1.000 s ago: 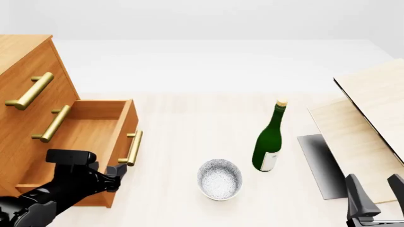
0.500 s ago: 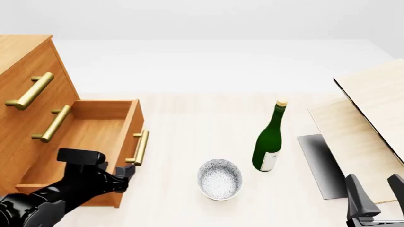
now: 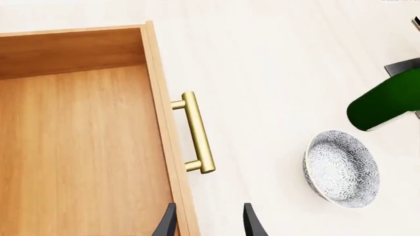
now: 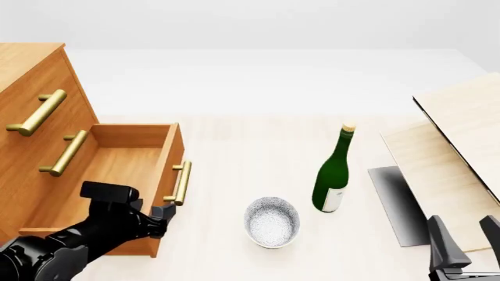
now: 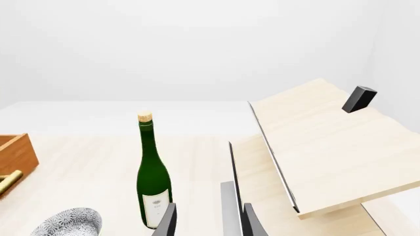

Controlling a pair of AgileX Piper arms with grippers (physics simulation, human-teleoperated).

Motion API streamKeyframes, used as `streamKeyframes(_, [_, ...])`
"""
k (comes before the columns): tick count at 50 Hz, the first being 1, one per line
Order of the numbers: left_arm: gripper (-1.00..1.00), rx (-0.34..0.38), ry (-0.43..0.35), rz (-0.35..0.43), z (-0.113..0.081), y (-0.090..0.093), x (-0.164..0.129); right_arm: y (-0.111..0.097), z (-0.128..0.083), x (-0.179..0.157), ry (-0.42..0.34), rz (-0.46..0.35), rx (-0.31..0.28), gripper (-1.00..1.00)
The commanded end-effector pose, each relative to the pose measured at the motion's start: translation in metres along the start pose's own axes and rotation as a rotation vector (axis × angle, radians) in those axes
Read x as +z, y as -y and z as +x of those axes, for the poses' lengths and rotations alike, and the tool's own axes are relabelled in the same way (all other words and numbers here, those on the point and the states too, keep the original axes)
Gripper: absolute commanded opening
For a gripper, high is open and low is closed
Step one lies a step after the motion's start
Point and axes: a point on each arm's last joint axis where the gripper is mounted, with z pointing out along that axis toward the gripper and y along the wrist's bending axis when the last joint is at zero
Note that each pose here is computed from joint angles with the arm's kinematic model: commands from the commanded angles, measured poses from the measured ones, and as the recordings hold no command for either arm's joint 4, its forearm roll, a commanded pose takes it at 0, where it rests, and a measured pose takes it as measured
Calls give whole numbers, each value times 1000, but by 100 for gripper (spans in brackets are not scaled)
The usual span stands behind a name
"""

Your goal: Put the bowl in the bottom drawer of the cabinet and close it.

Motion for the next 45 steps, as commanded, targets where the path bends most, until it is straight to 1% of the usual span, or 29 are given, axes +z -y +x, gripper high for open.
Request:
streamKeyframes(1, [100,47,27,48,-8,11,-1,0,0,0,0,0,0,100])
streamKeyframes(14, [100,52,44,56,-10,13,-5,0,0,0,0,0,0,100])
streamKeyframes(35, [100,77,107,45,-18,8,-39,0,0,0,0,0,0,100])
streamKeyframes(45, [100,85,132,41,-23,8,-51,0,0,0,0,0,0,100])
